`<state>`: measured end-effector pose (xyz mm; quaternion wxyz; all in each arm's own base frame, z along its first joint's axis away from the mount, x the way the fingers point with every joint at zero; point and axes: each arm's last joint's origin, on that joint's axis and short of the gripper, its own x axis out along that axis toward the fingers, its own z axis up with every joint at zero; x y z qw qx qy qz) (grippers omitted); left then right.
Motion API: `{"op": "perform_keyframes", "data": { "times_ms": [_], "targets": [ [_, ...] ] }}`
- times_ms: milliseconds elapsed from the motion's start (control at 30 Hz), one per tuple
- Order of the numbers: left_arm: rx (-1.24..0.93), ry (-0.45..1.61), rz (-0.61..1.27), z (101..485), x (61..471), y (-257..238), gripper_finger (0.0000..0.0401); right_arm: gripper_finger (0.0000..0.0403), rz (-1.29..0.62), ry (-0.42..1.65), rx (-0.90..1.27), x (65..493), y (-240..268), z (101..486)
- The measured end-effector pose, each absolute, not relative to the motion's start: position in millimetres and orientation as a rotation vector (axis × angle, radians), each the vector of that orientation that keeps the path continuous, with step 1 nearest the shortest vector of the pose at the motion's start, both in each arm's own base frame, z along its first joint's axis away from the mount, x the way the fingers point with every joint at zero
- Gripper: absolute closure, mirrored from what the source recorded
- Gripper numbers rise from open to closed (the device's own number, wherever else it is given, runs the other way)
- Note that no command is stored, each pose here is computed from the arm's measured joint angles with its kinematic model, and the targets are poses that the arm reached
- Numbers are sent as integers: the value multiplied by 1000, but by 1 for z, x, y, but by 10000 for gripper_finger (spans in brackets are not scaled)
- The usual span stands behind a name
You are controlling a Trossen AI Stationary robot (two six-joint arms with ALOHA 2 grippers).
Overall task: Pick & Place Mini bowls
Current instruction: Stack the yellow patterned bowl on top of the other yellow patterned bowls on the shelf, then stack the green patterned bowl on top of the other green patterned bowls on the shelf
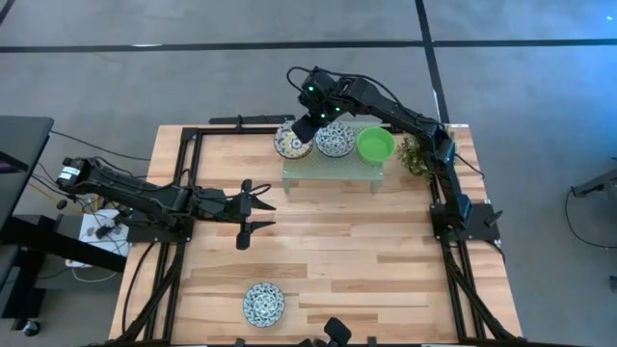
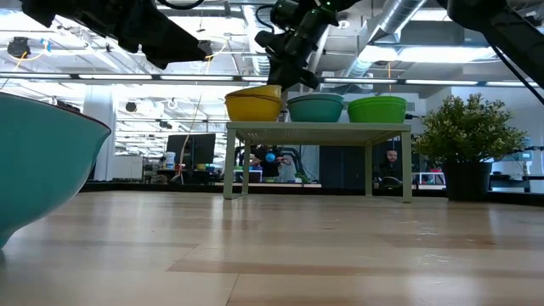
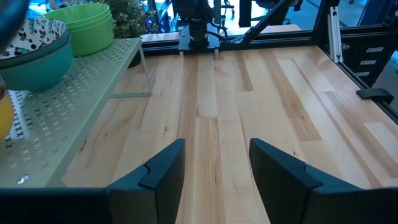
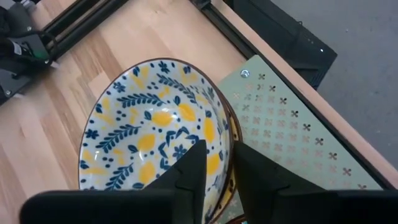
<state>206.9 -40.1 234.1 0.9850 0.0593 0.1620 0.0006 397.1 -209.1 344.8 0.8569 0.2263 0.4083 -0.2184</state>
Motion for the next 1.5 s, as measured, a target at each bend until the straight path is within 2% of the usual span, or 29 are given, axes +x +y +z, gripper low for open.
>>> {"op": "perform_keyframes", "data": {
  "times_ms": [267, 433, 600, 700, 833, 933, 1067, 1367, 1500],
  "targets": [
    [119, 326, 1, 234, 207, -40, 220, 280, -448, 865, 455, 397, -209, 345],
    [119, 326, 1, 234, 207, -40, 220, 251, -398, 906, 362, 395, -208, 344],
    [119, 326, 1, 234, 207, -40, 220, 238, -373, 865, 291, 389, -205, 363],
    [84, 331, -33, 234, 207, -41, 220, 237, -376, 791, 269, 381, -200, 388],
    [-66, 368, -177, 226, 204, -46, 220, 240, -365, 721, 242, 363, -184, 421],
    [-282, 442, -277, 216, 200, -51, 220, 246, -333, 757, 239, 343, -162, 438],
    [-494, 557, -313, 201, 192, -62, 227, 258, -233, 896, 170, 319, -126, 448],
    [-598, 812, -256, 160, 194, -90, 228, 285, 5, 938, 49, 312, -40, 462],
    [-591, 937, -318, 144, 192, -106, 218, 282, 115, 949, -18, 315, -6, 458]
  ]
}}
